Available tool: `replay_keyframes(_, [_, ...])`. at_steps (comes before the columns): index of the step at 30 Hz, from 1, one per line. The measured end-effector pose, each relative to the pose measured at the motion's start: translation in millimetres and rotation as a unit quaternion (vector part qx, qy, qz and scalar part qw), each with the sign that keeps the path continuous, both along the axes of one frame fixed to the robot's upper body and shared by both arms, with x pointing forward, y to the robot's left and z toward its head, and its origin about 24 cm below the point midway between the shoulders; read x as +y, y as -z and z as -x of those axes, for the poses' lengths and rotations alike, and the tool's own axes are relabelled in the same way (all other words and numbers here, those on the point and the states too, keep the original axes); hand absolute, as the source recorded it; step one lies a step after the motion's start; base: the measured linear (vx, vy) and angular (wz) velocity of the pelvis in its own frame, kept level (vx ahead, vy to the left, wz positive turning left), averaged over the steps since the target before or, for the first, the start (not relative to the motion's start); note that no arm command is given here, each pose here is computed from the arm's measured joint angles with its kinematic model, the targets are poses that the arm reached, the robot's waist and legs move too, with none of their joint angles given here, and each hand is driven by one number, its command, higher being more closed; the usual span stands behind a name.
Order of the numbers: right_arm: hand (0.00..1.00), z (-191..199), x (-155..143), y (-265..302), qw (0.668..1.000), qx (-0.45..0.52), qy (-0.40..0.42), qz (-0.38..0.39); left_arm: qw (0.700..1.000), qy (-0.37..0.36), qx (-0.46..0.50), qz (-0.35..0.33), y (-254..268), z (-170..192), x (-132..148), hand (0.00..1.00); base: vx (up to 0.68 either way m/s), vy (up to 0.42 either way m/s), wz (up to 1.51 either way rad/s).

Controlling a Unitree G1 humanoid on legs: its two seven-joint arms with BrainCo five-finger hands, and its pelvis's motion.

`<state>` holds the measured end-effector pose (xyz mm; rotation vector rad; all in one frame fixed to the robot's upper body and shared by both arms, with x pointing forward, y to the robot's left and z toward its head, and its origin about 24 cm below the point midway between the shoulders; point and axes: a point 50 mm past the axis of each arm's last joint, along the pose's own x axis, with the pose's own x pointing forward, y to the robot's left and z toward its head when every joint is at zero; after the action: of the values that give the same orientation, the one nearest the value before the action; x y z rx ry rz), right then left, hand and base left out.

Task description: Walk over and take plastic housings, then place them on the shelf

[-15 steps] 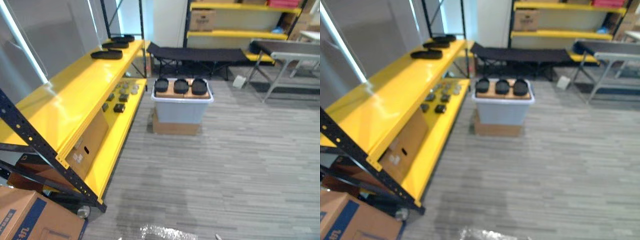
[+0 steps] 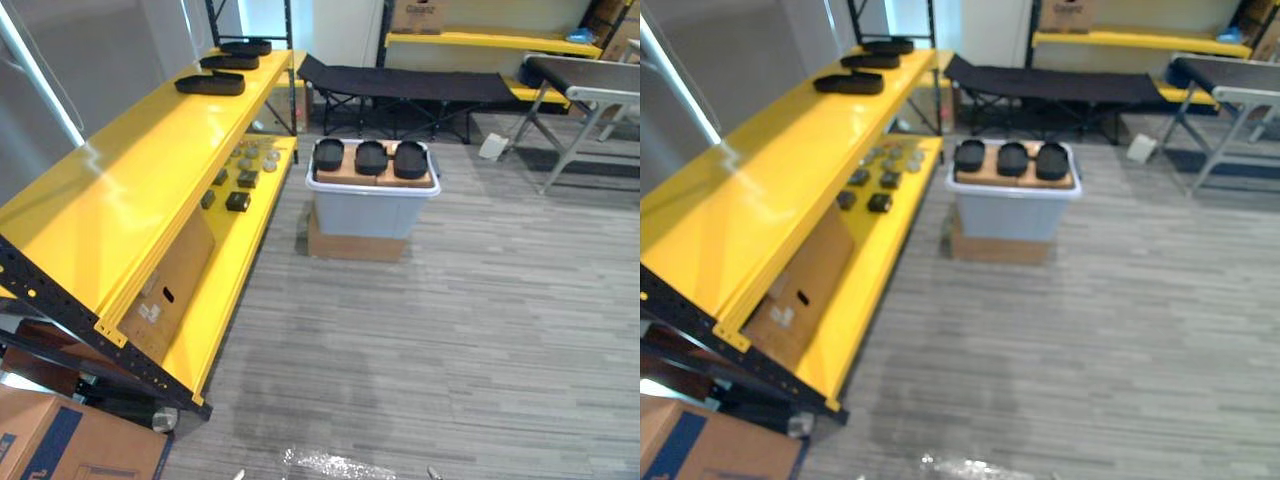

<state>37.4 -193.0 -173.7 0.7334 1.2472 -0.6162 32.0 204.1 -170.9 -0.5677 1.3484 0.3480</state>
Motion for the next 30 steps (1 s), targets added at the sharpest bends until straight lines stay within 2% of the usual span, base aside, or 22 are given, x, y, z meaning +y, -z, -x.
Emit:
replay_keyframes(20, [0.00, 5.8, -1.3, 0.5, 1.000, -0.002, -0.011, 0.004, 0.999, -0.004, 0.010, -0.041, 0.8, 0.9, 2.6, 0.00, -0.06, 0.030, -0.02])
replay_keyframes(27, [0.00, 3.7, -3.6, 0.0, 1.000, -0.010, 0.006, 0.006, 0.995, 0.061, 0.027, -0.074, 1.2, -5.5, 4.9, 0.00, 0.08, 0.039, -0.04])
replay_keyframes(30, [0.00, -3.3, -1.0, -0.5, 0.999, -0.029, 0.015, 0.001, 0.993, 0.065, 0.035, -0.093, -0.3, -12.9, 11.1, 0.00, 0.13, 0.048, 0.00])
